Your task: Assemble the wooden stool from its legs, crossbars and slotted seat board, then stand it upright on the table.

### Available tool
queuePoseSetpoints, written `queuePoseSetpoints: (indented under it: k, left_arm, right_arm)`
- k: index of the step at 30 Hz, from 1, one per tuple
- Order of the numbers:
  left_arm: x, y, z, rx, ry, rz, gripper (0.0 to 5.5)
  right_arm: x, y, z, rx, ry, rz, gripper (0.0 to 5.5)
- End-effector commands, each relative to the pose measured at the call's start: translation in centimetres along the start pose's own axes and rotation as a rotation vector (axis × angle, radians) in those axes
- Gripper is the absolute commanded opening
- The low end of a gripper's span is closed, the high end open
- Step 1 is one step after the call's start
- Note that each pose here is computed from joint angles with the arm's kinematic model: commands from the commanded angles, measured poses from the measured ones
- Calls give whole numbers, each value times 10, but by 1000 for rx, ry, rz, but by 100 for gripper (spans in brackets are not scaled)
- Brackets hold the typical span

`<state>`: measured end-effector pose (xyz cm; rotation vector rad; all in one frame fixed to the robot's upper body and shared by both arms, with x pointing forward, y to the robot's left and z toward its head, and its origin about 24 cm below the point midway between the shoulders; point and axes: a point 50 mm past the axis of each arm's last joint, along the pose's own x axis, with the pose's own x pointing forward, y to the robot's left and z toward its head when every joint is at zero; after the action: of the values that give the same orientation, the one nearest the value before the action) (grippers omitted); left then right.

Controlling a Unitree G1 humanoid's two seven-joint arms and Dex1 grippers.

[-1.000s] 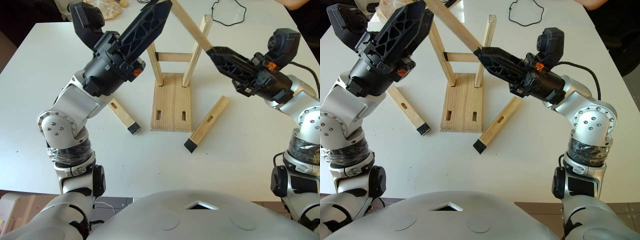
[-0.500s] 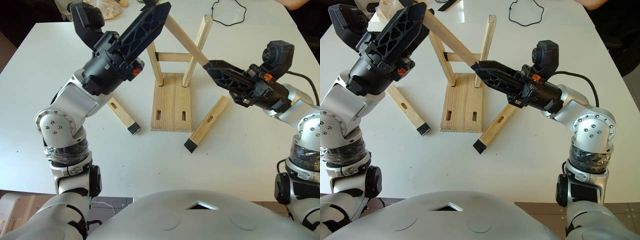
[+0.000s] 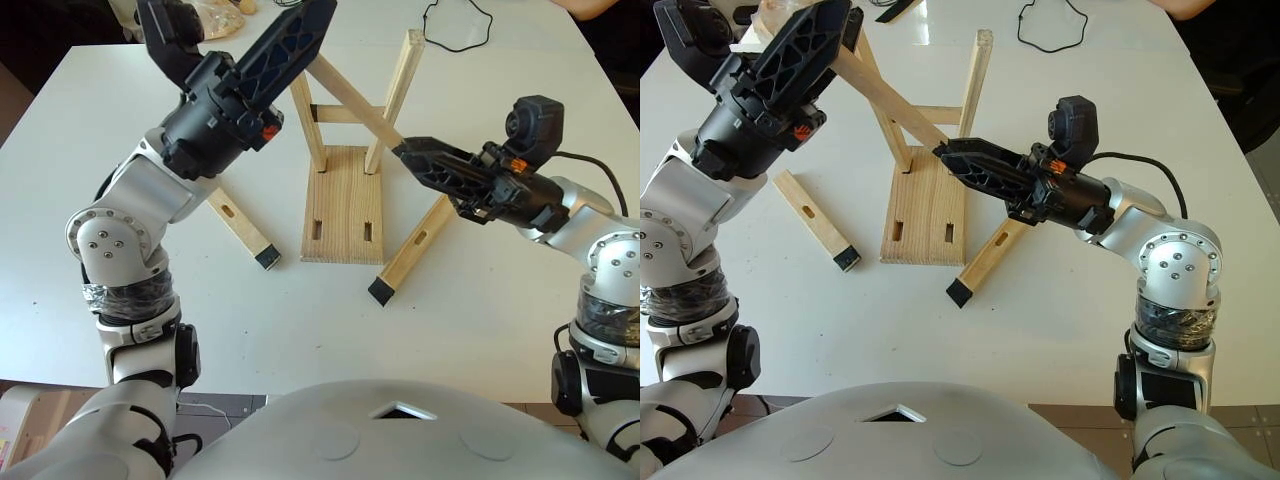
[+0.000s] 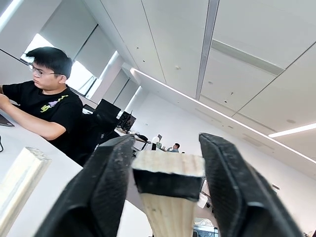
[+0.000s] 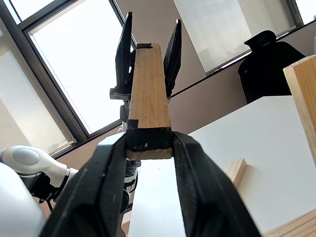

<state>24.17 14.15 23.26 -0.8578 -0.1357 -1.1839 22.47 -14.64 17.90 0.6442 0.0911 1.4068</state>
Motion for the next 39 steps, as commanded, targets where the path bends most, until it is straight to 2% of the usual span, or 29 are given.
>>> queuePoseSetpoints:
  k: [1,4,11,15,16,24,26,29,32,35,39]
  left_arm:
    - [1,-3,4,32,6,-20,171]
    - [1,-4,3,38,8,-28,133]
    - [-1,-3,6,57,-14,-24,133]
    - [-3,5,6,80,-20,31,133]
    - [-4,7,6,85,-24,49,133]
    - [-24,27,18,250,-5,211,133]
    - [-41,35,26,402,73,299,133]
    - [-91,57,41,632,264,555,133]
    - [-133,70,54,688,315,714,133]
    - [-145,69,49,716,411,694,133]
    - [-150,70,44,751,433,630,133]
  right_arm:
    - [0,1,-2,24,7,1,136]
    - [1,0,0,30,-2,3,136]
    - [-1,-1,-1,48,-5,-14,136]
    - [-2,-12,1,-47,-10,-95,136]
    - [-2,-16,1,-67,-17,-117,172]
    - [-25,-50,-10,-100,-5,-364,290]
    - [-28,-58,-8,-141,-1,-436,290]
    - [-27,-64,-12,-191,21,-498,290]
    - [-29,-61,-34,-212,121,-494,290]
    - [-30,-59,-52,-246,203,-498,290]
    - [-29,-63,-52,-264,197,-519,290]
